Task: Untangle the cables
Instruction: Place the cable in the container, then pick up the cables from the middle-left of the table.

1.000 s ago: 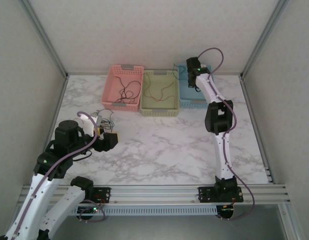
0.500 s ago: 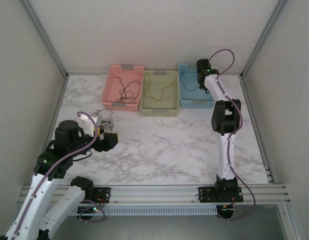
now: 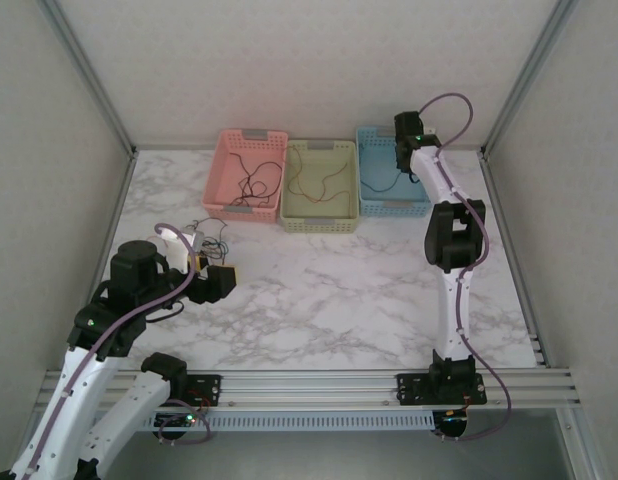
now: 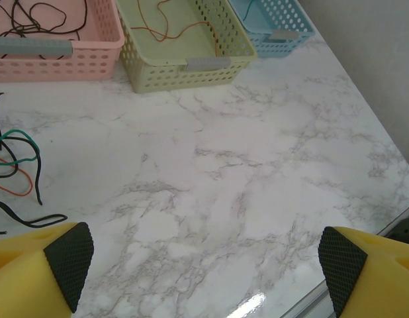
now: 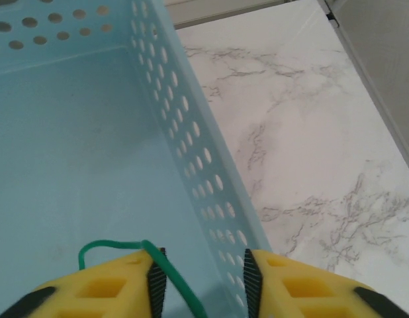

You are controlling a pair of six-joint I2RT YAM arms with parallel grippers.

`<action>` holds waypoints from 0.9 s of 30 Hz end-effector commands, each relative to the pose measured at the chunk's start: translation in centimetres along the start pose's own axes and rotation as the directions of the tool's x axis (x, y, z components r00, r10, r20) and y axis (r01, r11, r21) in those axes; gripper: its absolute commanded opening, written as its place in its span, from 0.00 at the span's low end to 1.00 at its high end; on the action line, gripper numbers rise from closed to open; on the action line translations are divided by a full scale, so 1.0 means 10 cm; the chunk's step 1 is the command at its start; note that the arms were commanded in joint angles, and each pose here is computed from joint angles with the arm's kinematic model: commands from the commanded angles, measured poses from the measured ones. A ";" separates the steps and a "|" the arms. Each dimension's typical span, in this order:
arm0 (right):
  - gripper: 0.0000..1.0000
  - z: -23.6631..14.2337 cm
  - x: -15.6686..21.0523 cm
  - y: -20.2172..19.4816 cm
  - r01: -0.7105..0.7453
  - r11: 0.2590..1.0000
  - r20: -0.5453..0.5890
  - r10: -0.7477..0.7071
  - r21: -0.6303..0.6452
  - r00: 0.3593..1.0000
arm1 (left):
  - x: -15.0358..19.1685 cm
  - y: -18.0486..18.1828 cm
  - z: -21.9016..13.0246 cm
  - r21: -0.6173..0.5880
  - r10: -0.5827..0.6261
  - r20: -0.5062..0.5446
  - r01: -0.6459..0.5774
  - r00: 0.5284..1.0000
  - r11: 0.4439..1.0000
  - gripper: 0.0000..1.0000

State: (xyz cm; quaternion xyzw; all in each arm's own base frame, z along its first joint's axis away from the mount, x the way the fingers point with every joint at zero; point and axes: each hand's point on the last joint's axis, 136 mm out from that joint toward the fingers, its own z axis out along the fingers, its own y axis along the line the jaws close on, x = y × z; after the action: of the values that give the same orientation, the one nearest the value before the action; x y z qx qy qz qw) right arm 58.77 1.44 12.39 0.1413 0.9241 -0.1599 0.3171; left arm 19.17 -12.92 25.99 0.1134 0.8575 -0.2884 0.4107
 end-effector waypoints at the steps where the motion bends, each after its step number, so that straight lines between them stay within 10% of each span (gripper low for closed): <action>1: 0.45 -0.32 -0.16 0.04 -0.020 0.996 0.026 0.022 -0.084 0.999 | -0.01 0.07 0.01 -0.036 -0.012 0.014 0.012 1.000 0.999 0.93; 11: 0.82 -1.13 -0.45 -0.09 -0.057 0.970 0.106 0.084 -0.235 0.991 | -0.30 0.66 -0.29 -0.363 -0.117 0.262 0.210 0.958 0.908 1.00; 19: 0.74 -2.18 -0.22 -0.12 -0.108 0.885 0.141 0.191 -0.453 0.972 | -0.15 1.16 0.14 -0.532 -0.352 0.242 0.427 0.904 0.731 1.00; 27: 0.68 -2.81 0.88 0.38 0.023 0.758 0.083 0.041 -0.651 0.996 | 0.21 1.49 0.85 -0.586 -0.479 0.177 0.483 0.860 0.651 0.93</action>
State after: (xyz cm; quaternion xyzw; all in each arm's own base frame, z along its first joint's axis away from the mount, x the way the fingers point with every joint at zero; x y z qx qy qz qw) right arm 40.40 14.97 29.04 0.0373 0.8986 0.1340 0.4161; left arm 27.97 -5.60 15.03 -0.2270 0.9120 -0.0801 0.3321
